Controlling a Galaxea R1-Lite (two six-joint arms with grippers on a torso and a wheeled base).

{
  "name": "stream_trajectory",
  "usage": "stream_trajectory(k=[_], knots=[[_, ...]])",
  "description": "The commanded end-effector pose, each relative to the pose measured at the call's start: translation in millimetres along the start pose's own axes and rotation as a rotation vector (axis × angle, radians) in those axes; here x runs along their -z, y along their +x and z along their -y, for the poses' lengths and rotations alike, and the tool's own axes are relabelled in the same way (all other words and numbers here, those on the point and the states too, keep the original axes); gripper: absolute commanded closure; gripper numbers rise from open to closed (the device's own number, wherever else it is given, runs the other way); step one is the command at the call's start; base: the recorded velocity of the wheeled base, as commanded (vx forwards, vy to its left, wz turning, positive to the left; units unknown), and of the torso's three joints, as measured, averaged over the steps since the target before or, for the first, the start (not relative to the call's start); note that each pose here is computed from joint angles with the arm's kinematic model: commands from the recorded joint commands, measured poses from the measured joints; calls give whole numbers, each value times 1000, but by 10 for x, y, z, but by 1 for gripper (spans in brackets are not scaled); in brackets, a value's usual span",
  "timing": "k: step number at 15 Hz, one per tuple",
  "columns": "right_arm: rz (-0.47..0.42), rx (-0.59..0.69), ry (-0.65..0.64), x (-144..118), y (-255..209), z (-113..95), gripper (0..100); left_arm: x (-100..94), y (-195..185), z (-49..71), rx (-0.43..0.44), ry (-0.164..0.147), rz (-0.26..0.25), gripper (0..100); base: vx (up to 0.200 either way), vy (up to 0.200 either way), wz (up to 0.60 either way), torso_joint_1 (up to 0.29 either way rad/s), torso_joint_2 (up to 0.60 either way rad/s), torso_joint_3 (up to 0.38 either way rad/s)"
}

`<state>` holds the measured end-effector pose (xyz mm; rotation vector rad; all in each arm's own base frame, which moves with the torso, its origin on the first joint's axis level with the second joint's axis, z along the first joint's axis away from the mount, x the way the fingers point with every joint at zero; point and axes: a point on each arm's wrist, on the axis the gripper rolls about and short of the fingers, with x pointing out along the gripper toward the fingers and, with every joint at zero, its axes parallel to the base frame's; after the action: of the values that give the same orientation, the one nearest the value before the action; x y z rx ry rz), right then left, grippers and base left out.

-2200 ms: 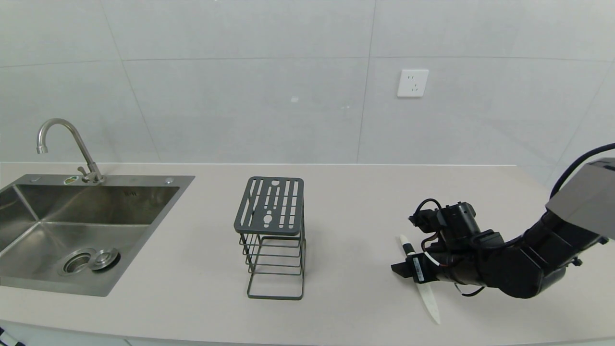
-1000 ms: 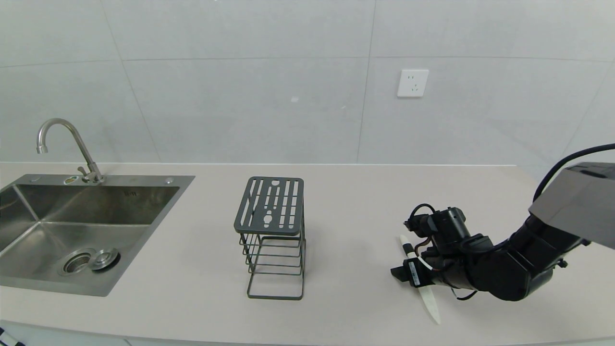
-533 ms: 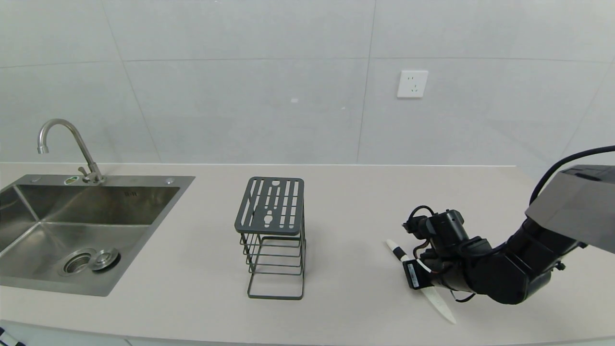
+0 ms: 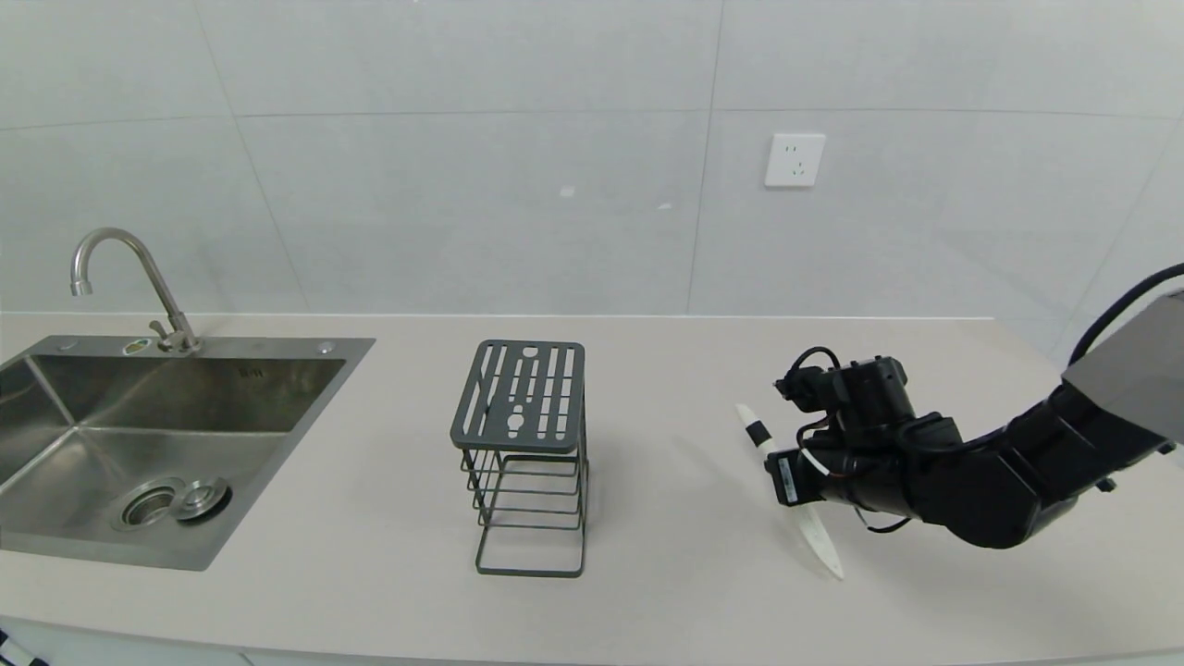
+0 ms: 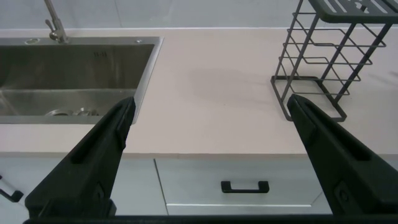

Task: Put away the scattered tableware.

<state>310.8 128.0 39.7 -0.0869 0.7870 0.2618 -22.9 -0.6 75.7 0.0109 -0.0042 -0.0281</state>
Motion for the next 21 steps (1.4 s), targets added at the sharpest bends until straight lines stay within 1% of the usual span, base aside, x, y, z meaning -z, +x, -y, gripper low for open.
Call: stream_trajectory(k=[1, 3, 4, 5, 6, 7, 8, 10, 11, 12, 13, 14, 15, 16, 17, 18, 19, 20, 21], knots=[[110, -27, -20, -146, -184, 14, 100, -1, 1, 0, 1, 0, -1, 0, 0, 0, 0, 0, 0, 0], [201, -47, -85, -199, -228, 66, 100, 1, 1, 0, 1, 0, -2, 0, 0, 0, 0, 0, 0, 0], [226, -55, -110, -205, -233, 93, 100, 1, 1, 0, 1, 0, -2, 0, 0, 0, 0, 0, 0, 0], [296, -76, -162, -229, -283, 145, 100, 1, 1, 0, 1, 0, -2, 0, 0, 0, 0, 0, 0, 0], [343, -99, -192, -238, -313, 182, 100, 1, 1, 0, 1, 0, -2, 0, 0, 0, 0, 0, 0, 0], [365, -113, -203, -246, -326, 192, 100, 1, 1, 0, 1, 0, -2, 0, 0, 0, 0, 0, 0, 0], [423, -142, -218, -276, -424, 204, 100, 1, 1, 0, 1, 0, -2, 0, 0, 0, 0, 0, 0, 0], [476, -167, -246, -304, -584, 199, 100, 1, 1, 2, 7, 3, -2, 0, 0, 0, 0, 0, 0, 0], [526, -200, -299, -347, -676, 188, 100, 1, 1, 3, 16, 14, -2, 0, 0, 0, 0, 0, 0, 0], [598, -268, -387, -403, -745, 171, 100, 1, 1, 3, 16, 17, -2, 0, 0, 0, 0, 0, 0, 0], [644, -310, -439, -429, -776, 176, 100, 1, 1, 3, 16, 14, -2, 0, 0, 0, 0, 0, 0, 0], [739, -417, -547, -473, -842, 155, 100, 1, 1, 3, 15, 6, -2, 0, 0, 0, 0, 0, 0, 0], [775, -465, -583, -489, -877, 144, 100, 1, 1, 3, 15, 3, -2, 0, 0, 0, 0, 0, 0, 0], [846, -523, -642, -519, -928, 128, 100, 1, 1, 6, 29, 0, -2, 0, 0, 0, 0, 0, 0, 0], [933, -552, -700, -552, -969, 117, 100, 1, 1, 11, 52, 7, -2, 0, 0, 0, 0, 0, 0, 0], [957, -565, -715, -545, -977, 114, 100, 2, 1, 12, 58, 10, -3, 0, 0, 0, 0, 0, 0, 0], [959, -587, -724, -476, -991, 118, 100, -2, 0, 16, 75, 28, 2, 0, 0, 0, 0, 0, 0, 0], [965, -589, -729, -460, -1017, 123, 100, -13, 0, 18, 85, 53, 14, 0, 0, 0, 0, 0, 0, 0], [980, -585, -734, -461, -1082, 123, 100, -104, -9, 18, 83, 61, 93, 0, 0, 0, 0, 0, 0, 0]])
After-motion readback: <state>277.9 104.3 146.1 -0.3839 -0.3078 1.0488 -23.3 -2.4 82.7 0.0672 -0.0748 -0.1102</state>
